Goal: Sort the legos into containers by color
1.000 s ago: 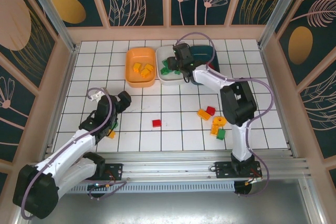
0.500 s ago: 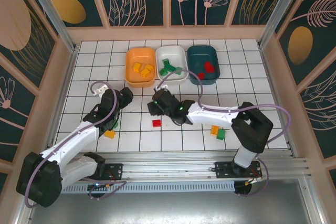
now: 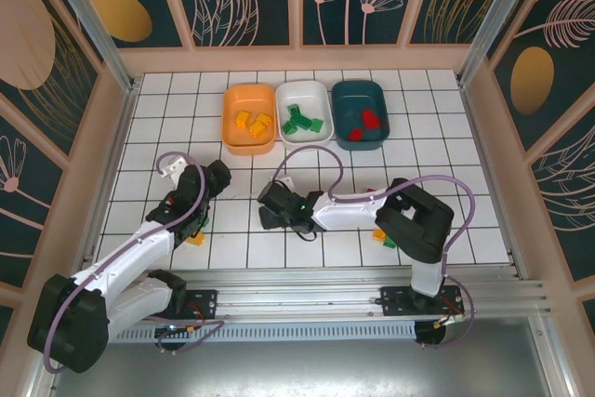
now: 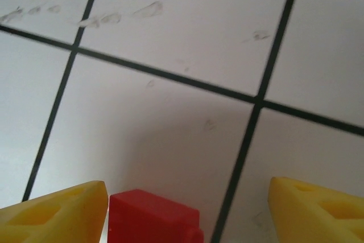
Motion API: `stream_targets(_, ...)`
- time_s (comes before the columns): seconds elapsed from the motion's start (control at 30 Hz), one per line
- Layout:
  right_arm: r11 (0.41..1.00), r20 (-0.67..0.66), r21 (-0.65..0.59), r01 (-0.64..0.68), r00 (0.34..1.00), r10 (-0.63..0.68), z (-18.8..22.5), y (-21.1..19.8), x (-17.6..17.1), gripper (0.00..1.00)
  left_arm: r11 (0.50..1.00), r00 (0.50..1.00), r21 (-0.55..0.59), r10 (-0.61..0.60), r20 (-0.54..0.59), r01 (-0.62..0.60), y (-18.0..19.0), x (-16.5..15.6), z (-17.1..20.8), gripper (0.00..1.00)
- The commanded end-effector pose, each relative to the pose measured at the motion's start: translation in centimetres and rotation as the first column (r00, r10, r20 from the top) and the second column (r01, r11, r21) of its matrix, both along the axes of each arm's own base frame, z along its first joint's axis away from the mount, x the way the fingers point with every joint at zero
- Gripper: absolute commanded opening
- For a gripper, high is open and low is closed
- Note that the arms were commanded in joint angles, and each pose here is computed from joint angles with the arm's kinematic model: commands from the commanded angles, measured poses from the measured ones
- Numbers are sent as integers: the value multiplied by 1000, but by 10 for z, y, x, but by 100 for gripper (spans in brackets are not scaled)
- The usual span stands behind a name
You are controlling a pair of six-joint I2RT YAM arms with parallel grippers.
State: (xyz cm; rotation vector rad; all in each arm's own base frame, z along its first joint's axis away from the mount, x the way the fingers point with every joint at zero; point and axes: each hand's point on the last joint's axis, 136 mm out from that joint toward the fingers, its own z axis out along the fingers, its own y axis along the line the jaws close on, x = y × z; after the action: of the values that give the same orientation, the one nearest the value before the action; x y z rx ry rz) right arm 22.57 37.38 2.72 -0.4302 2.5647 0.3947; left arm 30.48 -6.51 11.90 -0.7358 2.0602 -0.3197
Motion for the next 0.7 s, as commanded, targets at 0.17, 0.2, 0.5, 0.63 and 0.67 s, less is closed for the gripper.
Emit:
stream_targets(0.17,998,-48,-58,16,999,-19,-21,4,-9,64,999,999,-32,-3,32,4,-2,2,6,98)
stream_targets(0.2,998,-41,-63,13,999,-15,-20,4,-8,62,1000,1000,-31,-3,31,4,-2,2,6,99)
stream_targets(0.5,996,-6,-84,5,1000,-6,-12,0,-12,37,999,999,-41,-14,33,15,-5,2,4,98)
stream_targets(0.63,997,54,-76,16,998,-12,5,-5,-6,34,998,999,-50,-29,26,30,-8,2,1,98)
stream_targets(0.67,997,77,-75,23,997,-17,11,-7,-3,34,998,999,-50,-31,26,33,-9,3,2,99)
